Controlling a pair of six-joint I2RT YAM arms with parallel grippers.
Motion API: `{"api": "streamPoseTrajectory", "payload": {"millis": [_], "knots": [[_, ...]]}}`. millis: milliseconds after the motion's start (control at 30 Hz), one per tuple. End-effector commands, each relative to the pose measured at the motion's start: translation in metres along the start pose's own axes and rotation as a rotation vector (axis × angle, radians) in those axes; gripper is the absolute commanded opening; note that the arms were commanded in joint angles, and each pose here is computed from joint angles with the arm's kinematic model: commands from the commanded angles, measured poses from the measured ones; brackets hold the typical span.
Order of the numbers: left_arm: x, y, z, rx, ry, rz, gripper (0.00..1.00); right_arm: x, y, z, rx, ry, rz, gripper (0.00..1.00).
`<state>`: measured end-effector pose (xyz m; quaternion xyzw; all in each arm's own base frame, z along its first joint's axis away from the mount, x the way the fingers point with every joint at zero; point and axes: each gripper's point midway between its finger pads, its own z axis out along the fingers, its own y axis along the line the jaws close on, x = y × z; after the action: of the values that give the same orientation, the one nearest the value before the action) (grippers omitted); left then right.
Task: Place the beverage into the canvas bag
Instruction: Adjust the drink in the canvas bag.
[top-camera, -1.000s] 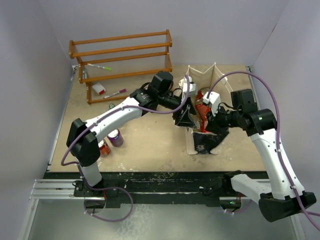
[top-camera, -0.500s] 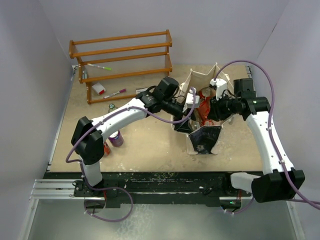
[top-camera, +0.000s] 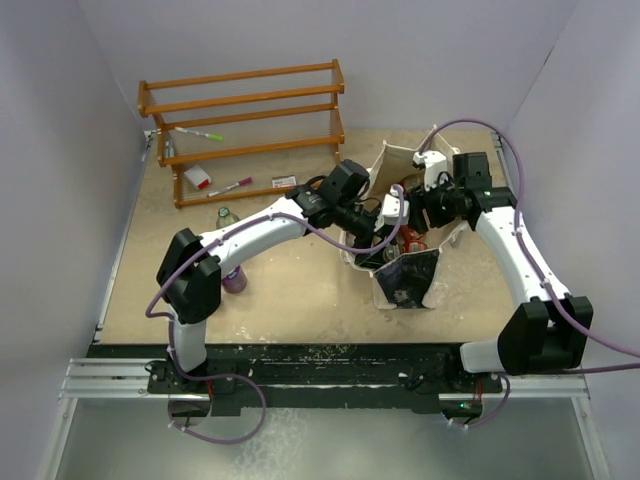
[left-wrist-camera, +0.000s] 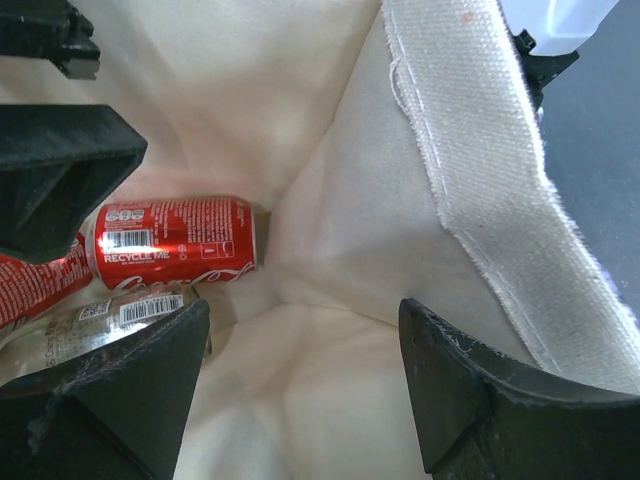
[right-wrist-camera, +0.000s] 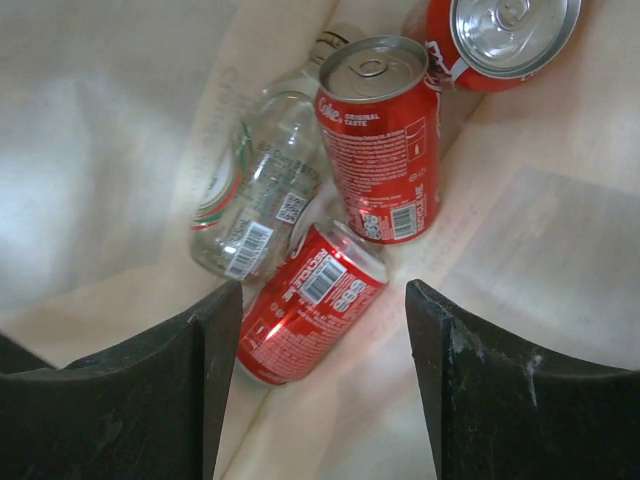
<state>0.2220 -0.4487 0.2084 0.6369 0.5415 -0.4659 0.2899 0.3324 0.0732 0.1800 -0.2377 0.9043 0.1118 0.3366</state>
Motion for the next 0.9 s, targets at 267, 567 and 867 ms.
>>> {"api": "streamPoseTrajectory", "payload": {"millis": [267,567,867], "knots": [[-0.005,0.008,0.005,-0.024,0.005,0.051,0.8,-0.005,-0.019,0.048,0.119,-0.07,-0.15,0.79],[-0.008,0.018,-0.006,-0.04,-0.021,0.018,0.8,0.003,-0.022,0.084,0.157,-0.045,-0.215,0.83],[-0.015,0.034,-0.017,-0.073,-0.054,-0.018,0.8,0.014,-0.02,0.117,0.179,-0.002,-0.214,0.83]]}}
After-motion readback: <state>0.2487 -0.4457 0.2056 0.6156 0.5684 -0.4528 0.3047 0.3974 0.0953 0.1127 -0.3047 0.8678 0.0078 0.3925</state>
